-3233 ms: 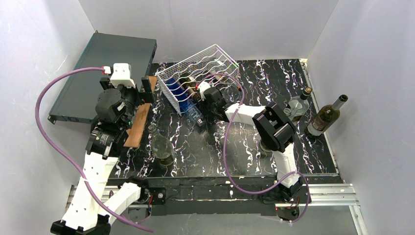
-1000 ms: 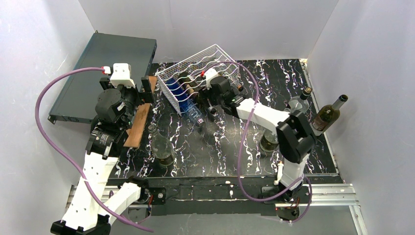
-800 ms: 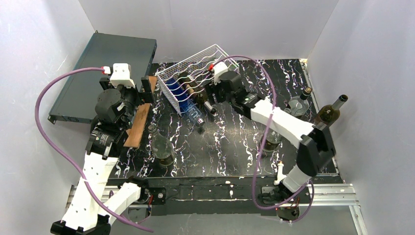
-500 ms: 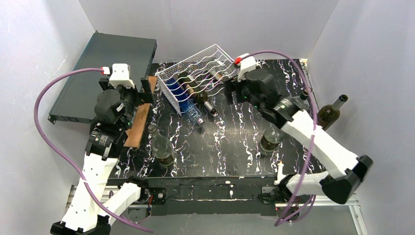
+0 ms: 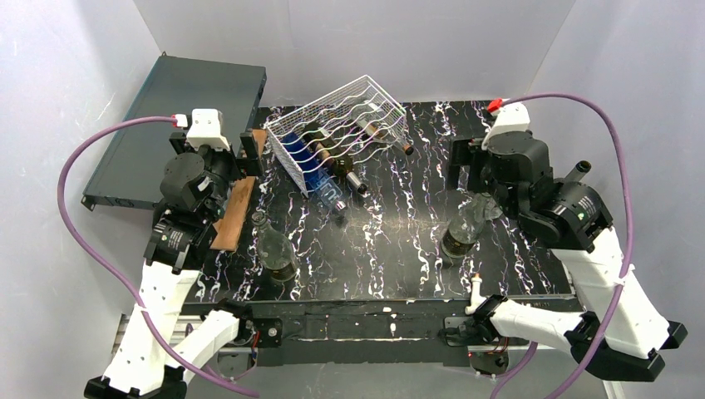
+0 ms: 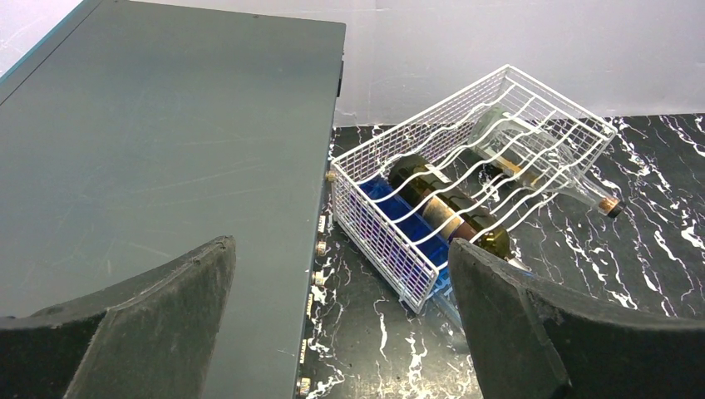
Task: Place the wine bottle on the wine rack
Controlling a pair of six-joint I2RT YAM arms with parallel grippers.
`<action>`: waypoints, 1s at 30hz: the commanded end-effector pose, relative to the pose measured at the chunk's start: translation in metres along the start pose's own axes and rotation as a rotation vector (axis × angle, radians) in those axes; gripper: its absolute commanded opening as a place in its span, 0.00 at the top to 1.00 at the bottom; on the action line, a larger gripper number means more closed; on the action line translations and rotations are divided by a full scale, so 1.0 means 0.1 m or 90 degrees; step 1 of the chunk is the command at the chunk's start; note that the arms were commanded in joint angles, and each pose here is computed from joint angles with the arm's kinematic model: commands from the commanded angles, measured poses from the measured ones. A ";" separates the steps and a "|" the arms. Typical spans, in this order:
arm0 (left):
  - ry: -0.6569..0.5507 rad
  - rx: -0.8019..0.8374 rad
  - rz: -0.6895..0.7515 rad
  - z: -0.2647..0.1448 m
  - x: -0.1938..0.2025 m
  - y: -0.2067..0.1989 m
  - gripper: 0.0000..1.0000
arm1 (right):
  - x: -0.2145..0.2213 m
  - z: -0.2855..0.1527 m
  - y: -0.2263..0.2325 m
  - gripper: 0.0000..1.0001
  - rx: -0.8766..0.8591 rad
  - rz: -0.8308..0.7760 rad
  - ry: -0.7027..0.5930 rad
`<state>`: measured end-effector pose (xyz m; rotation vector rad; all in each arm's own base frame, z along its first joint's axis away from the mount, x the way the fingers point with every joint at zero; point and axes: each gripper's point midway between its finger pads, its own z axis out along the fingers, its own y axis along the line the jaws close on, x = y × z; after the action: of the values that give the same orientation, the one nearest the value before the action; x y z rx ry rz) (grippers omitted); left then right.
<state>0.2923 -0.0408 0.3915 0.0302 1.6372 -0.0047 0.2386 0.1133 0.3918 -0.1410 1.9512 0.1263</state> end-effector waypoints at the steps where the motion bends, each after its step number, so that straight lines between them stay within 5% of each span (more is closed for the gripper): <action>1: -0.021 0.004 -0.010 -0.03 -0.08 -0.01 0.01 | 0.42 -0.13 -0.28 0.02 0.076 0.008 0.085; 22: -0.024 -0.001 -0.007 -0.04 -0.08 0.00 0.01 | 0.89 0.16 -0.44 0.02 0.204 0.012 0.138; 26: -0.023 0.001 -0.007 -0.04 -0.08 -0.01 0.01 | 0.95 0.20 -0.44 0.14 0.208 0.014 0.140; 30: -0.024 0.002 -0.007 -0.04 -0.08 -0.02 0.01 | 1.01 0.25 -0.46 0.14 0.219 0.018 0.146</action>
<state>0.2895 -0.0433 0.3938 0.0380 1.6286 -0.0156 0.2236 0.0708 0.2858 0.0314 2.2112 -0.2172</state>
